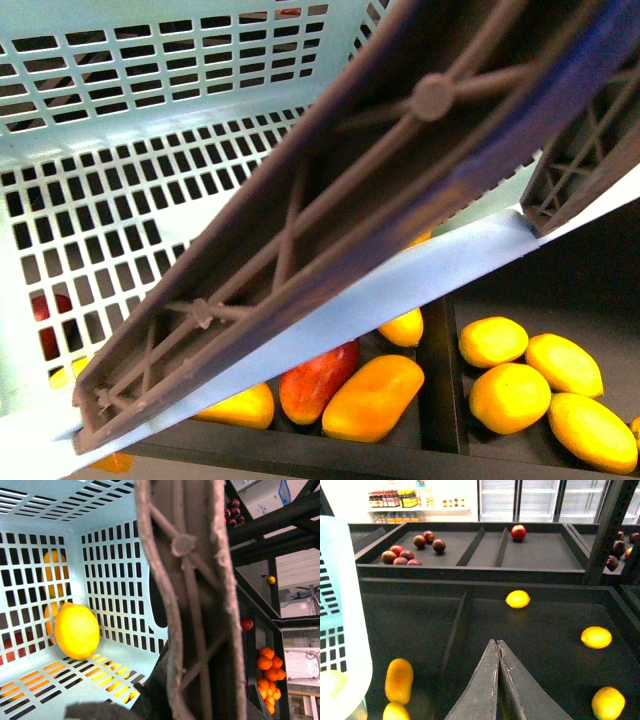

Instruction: Pick lemon and mango into basket

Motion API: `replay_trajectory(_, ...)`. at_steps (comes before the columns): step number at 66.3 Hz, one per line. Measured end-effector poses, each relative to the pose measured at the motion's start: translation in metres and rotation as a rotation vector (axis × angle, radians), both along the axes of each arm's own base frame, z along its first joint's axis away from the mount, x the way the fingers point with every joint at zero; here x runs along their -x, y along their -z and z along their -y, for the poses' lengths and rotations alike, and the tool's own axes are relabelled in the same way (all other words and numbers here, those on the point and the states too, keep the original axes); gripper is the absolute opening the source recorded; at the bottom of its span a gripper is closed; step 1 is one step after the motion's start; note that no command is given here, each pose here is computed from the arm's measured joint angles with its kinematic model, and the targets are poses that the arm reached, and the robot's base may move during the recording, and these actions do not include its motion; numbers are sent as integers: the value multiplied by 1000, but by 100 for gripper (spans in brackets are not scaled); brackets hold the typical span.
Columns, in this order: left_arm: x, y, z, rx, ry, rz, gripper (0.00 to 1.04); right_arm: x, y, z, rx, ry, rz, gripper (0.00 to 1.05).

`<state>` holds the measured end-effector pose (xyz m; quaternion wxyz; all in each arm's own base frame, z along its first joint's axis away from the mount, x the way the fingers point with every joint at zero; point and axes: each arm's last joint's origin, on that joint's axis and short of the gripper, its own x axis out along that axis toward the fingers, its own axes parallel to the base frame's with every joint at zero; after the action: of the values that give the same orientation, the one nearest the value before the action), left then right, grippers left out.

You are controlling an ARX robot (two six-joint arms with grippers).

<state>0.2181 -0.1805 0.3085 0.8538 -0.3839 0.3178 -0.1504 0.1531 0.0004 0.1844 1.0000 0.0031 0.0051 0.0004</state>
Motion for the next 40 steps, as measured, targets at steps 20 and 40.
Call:
replay_trajectory(20,0,0,0,1,1,0,4,17,9,0,0,0,0,2)
replay_trajectory(40,0,0,0,0,1,0,4,23,13,0,2,-2,26,29)
